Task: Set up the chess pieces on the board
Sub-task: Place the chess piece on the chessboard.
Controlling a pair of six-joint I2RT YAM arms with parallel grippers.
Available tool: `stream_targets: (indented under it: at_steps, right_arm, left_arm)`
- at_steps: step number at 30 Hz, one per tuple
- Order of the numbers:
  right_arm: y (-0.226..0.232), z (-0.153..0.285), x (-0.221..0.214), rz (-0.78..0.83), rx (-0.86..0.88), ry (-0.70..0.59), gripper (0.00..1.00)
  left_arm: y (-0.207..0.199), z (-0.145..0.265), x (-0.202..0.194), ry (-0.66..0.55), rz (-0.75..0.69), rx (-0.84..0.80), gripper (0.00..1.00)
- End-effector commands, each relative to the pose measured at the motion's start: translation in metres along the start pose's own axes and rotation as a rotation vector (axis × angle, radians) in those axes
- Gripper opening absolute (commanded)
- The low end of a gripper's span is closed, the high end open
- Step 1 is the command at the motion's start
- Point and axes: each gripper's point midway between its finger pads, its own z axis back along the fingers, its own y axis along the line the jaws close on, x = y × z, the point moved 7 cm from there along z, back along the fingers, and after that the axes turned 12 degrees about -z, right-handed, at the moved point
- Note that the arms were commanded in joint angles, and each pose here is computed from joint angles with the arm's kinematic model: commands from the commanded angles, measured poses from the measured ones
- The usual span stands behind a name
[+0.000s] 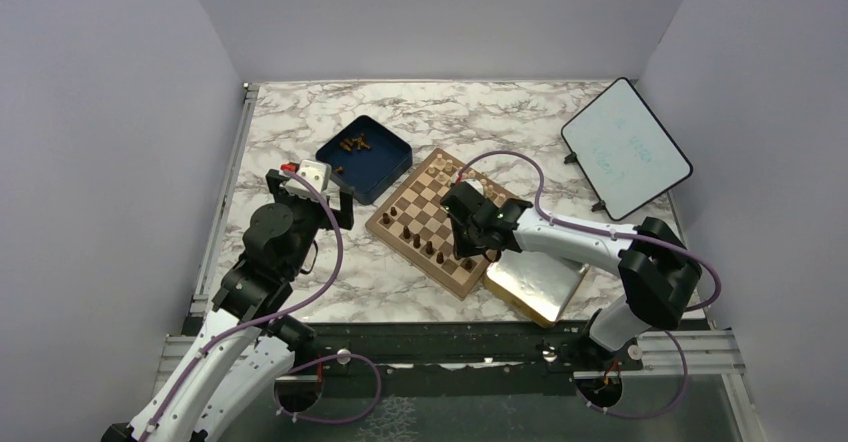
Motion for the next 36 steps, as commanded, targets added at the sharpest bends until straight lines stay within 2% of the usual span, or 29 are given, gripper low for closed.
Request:
stream_targets:
  at_steps: [1,16,26,36]
  right_arm:
    - [-0.002,0.004,0.002,0.01,-0.052,-0.014,0.18]
    - [0.001,-0.005,-0.001,0.014,-0.051,0.012,0.18]
    - [0.002,-0.006,-0.001,0.014,-0.062,0.016,0.3]
    - [0.006,-0.004,0.004,0.013,-0.055,0.007,0.31]
  left_arm:
    - [0.002,0.001,0.001,-0.014,0.0,0.017,0.99]
    - [0.001,0.001,0.001,-0.015,0.0,0.014,0.99]
    - [0.002,0.002,0.001,-0.019,0.002,0.016,0.99]
    - [0.002,0.001,0.0,-0.015,-0.002,0.017,0.99]
